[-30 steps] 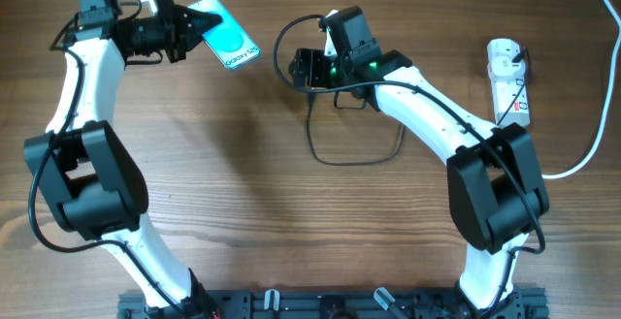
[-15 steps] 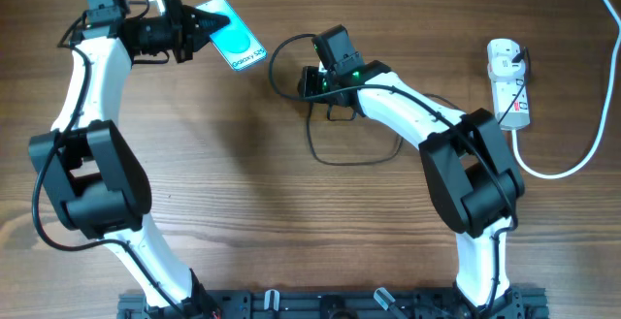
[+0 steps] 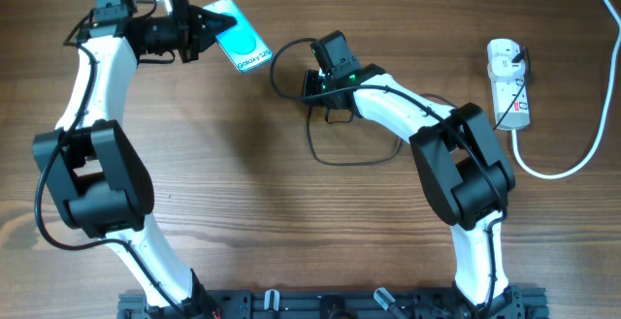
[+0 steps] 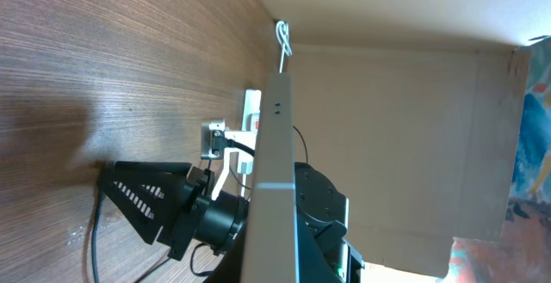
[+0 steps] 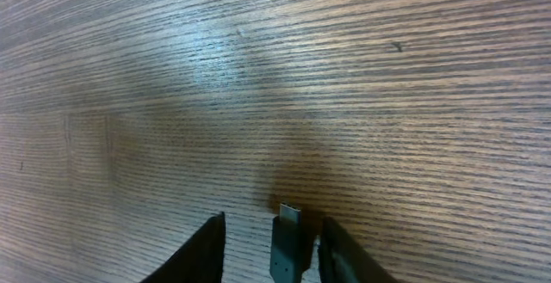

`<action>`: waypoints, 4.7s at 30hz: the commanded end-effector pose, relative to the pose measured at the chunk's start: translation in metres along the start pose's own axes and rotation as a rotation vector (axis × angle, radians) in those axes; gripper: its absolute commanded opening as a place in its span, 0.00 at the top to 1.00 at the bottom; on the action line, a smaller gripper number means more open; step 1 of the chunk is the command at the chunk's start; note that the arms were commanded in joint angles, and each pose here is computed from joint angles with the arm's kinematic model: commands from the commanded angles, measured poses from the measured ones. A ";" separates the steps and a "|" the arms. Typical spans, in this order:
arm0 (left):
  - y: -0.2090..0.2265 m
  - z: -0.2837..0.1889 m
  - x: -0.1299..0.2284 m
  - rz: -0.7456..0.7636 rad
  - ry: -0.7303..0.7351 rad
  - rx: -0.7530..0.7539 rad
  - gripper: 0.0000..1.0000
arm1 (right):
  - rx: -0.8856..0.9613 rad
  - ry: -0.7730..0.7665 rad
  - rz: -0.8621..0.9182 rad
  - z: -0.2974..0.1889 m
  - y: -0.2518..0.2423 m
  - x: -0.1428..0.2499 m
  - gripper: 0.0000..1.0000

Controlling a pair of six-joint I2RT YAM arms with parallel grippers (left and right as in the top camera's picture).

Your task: Plug charger to phone and switch on socket

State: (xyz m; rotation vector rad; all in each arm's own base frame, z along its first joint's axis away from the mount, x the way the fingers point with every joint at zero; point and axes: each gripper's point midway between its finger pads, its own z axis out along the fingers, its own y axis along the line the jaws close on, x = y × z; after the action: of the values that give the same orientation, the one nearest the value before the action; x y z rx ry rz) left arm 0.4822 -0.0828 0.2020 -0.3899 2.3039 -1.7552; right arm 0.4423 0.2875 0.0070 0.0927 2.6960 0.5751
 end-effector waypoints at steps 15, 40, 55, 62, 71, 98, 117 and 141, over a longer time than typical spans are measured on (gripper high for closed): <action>-0.016 -0.004 0.005 0.026 0.013 0.029 0.96 | 0.121 -0.006 0.000 -0.011 -0.011 0.005 0.96; -0.016 -0.004 0.006 0.022 0.014 0.028 0.96 | 0.157 0.071 0.025 -0.003 0.001 0.042 0.80; -0.015 -0.004 0.008 0.002 0.020 0.024 0.96 | -0.122 0.018 -0.059 -0.080 0.036 -0.014 0.96; -0.023 -0.004 0.014 0.086 0.050 0.077 0.96 | -0.539 -0.003 -0.348 -0.189 0.076 -0.026 0.95; -0.054 -0.012 0.034 0.306 0.132 0.284 0.96 | -1.000 0.177 -0.490 -0.215 0.104 0.043 0.96; -0.065 0.022 0.062 0.331 0.230 0.313 0.96 | -1.026 0.201 -0.257 -0.198 0.109 0.039 0.96; -0.068 0.037 0.073 0.342 0.269 0.314 0.96 | -1.020 0.197 -0.253 -0.197 0.109 0.038 0.96; -0.068 0.037 0.073 0.342 0.268 0.314 0.96 | -1.051 0.172 -0.232 -0.206 0.107 0.024 0.96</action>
State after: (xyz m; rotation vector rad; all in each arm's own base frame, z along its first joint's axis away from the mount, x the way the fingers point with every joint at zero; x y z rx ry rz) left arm 0.4372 -0.1564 0.2384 0.2186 2.1046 -2.0126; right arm 0.3336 0.3151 0.2192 -0.5997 2.1331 1.8528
